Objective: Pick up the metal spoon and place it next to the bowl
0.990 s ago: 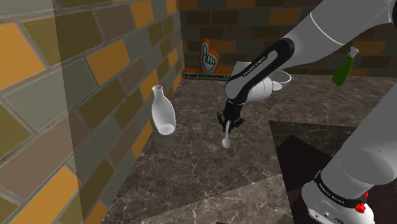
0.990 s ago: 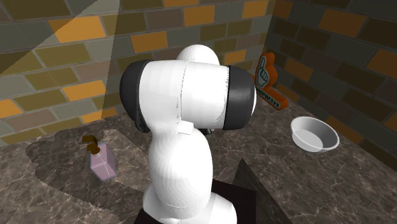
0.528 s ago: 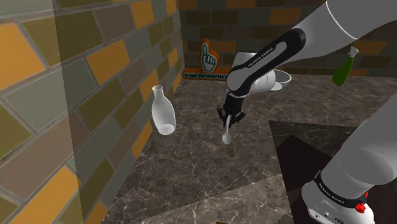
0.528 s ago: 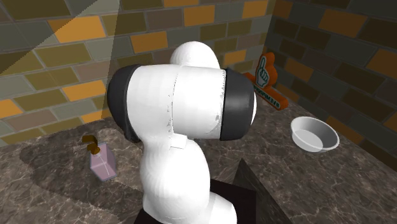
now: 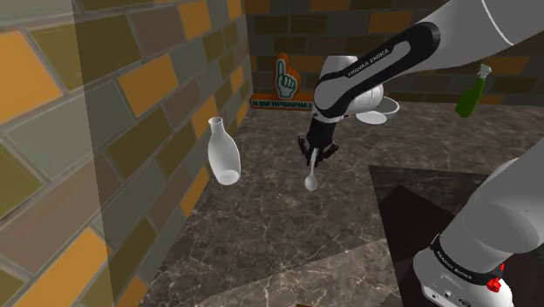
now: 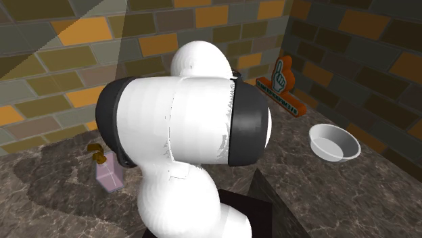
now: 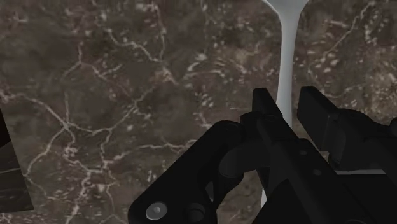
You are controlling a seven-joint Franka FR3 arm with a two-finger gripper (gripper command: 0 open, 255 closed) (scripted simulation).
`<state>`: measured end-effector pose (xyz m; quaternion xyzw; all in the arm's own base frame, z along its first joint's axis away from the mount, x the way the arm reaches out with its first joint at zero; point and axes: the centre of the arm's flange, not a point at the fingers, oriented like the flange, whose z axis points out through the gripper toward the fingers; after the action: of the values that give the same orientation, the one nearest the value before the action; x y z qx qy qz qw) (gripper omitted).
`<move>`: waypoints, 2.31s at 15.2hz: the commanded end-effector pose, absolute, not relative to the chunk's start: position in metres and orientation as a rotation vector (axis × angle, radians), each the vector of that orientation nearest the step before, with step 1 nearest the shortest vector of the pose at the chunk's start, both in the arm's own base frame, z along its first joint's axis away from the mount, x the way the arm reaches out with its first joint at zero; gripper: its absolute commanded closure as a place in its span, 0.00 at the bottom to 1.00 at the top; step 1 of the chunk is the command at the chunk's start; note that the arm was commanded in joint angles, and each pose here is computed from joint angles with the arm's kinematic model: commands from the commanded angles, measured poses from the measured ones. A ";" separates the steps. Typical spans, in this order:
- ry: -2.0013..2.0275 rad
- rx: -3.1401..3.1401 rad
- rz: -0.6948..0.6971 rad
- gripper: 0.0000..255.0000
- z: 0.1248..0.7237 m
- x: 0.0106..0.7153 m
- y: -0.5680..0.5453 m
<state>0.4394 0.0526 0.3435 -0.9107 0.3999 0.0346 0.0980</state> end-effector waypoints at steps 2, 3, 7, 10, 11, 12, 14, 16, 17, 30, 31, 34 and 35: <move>1.184 -2.695 0.103 1.00 0.360 0.440 0.052; 1.184 -2.695 0.103 1.00 0.365 0.440 0.052; 1.184 -2.695 0.103 1.00 0.386 0.440 0.052; 1.184 -2.695 0.103 1.00 0.402 0.440 0.052; 1.184 -2.695 0.103 1.00 0.407 0.440 0.052; 1.184 -2.695 0.103 1.00 0.412 0.440 0.052; 1.184 -2.695 0.103 1.00 0.419 0.440 0.052; 1.184 -2.695 0.103 1.00 0.419 0.438 0.026; 1.184 -2.695 0.103 1.00 0.419 0.437 0.012; 1.184 -2.695 0.103 1.00 0.420 0.424 -0.159; 1.184 -2.695 0.103 1.00 0.420 0.423 -0.172; 1.184 -2.695 0.103 1.00 0.420 0.420 -0.211; 1.184 -2.695 0.103 1.00 0.420 0.419 -0.224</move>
<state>0.4209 -0.2105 0.4212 -0.9103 0.4006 0.0349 0.0978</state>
